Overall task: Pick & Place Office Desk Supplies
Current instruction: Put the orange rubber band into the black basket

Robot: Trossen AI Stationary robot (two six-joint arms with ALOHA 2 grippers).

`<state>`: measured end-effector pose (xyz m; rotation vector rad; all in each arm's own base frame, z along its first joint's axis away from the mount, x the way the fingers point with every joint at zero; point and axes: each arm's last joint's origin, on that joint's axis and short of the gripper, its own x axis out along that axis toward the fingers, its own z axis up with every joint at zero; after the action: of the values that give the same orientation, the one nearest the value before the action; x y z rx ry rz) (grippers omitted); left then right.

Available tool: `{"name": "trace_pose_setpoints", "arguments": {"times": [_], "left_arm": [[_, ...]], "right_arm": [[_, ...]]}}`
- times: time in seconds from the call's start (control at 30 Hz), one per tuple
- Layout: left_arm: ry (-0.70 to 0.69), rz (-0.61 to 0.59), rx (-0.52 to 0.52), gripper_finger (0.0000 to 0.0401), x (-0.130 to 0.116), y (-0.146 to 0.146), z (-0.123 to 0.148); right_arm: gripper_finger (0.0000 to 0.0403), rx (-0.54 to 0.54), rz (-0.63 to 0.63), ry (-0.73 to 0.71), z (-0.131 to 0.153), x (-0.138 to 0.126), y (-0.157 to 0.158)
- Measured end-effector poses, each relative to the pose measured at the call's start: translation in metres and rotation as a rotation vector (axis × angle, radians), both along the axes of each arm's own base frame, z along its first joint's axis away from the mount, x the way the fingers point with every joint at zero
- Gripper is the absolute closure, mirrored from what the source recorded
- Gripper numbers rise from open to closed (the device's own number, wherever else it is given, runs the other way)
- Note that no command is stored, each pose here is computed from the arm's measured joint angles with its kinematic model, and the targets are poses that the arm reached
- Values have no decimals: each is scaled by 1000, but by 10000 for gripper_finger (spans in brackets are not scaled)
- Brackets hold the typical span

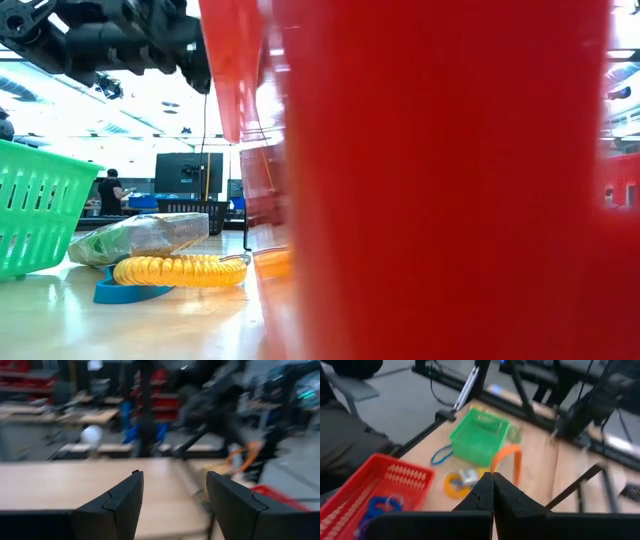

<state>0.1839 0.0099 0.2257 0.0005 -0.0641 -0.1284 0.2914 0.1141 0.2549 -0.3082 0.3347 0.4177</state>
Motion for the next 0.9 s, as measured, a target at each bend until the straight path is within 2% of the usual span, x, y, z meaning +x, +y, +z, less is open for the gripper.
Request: {"name": "trace_pose_setpoints", "arguments": {"times": [0.13,0.27,0.57,0.9], "left_arm": [[-81,-82,-19,179,9,-14,2],[-46,-126,-21,179,30,-23,4],[8,-202,63,179,87,-36,24],[25,-282,102,179,119,-40,33]], "right_arm": [[403,26,63,-94,9,8,-15],[403,39,77,-172,16,14,-29],[403,57,85,-259,24,21,-53],[403,61,97,-310,29,23,-62]]}}
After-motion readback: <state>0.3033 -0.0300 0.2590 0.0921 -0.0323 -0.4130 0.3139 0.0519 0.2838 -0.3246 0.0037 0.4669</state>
